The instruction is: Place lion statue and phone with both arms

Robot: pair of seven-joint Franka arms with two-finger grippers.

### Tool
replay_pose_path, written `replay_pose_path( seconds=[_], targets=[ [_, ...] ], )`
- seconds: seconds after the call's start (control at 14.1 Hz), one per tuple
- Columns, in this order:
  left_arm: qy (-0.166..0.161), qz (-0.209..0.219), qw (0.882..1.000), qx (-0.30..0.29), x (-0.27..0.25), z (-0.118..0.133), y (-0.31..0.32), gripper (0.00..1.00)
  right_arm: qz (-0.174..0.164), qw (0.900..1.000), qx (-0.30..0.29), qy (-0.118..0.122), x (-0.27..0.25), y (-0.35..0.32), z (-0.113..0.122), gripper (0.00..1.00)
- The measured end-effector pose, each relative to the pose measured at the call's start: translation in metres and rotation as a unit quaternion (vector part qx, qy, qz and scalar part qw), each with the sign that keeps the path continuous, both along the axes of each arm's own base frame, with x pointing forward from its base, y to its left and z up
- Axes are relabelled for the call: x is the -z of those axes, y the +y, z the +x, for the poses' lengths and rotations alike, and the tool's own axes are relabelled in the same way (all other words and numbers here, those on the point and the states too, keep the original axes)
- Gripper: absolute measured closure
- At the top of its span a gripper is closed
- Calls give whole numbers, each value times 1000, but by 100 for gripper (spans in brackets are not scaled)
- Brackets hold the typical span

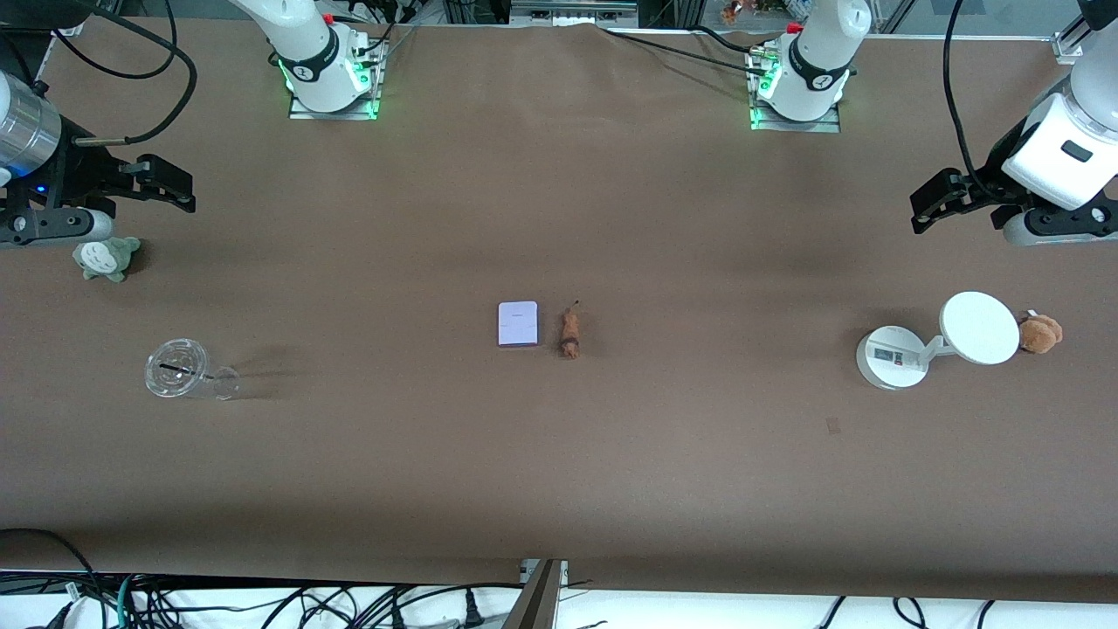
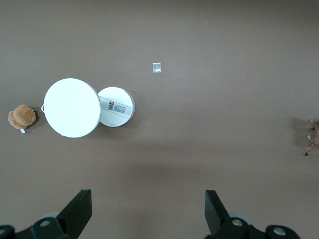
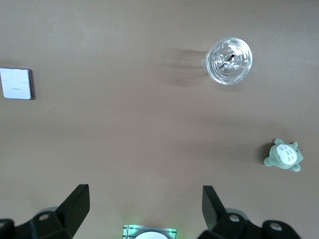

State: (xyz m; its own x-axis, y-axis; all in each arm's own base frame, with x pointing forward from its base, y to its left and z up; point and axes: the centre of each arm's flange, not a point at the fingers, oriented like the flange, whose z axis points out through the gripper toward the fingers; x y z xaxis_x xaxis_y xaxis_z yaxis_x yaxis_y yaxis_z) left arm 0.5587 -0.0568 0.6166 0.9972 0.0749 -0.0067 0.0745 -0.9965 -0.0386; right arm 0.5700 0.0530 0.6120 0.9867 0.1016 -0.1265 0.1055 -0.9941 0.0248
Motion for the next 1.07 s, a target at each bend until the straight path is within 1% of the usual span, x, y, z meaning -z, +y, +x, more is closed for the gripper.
replay_pose_path(
  seconds=[0.71,1.07],
  targets=[
    [-1,0,1000,1,-1,0,-1,0,0,1000,1,-1,0,-1,0,0],
    [-1,-1,1000,3,-1,-1,-4,0,1,1000,-2,-9,-3,2,2,0]
  ],
)
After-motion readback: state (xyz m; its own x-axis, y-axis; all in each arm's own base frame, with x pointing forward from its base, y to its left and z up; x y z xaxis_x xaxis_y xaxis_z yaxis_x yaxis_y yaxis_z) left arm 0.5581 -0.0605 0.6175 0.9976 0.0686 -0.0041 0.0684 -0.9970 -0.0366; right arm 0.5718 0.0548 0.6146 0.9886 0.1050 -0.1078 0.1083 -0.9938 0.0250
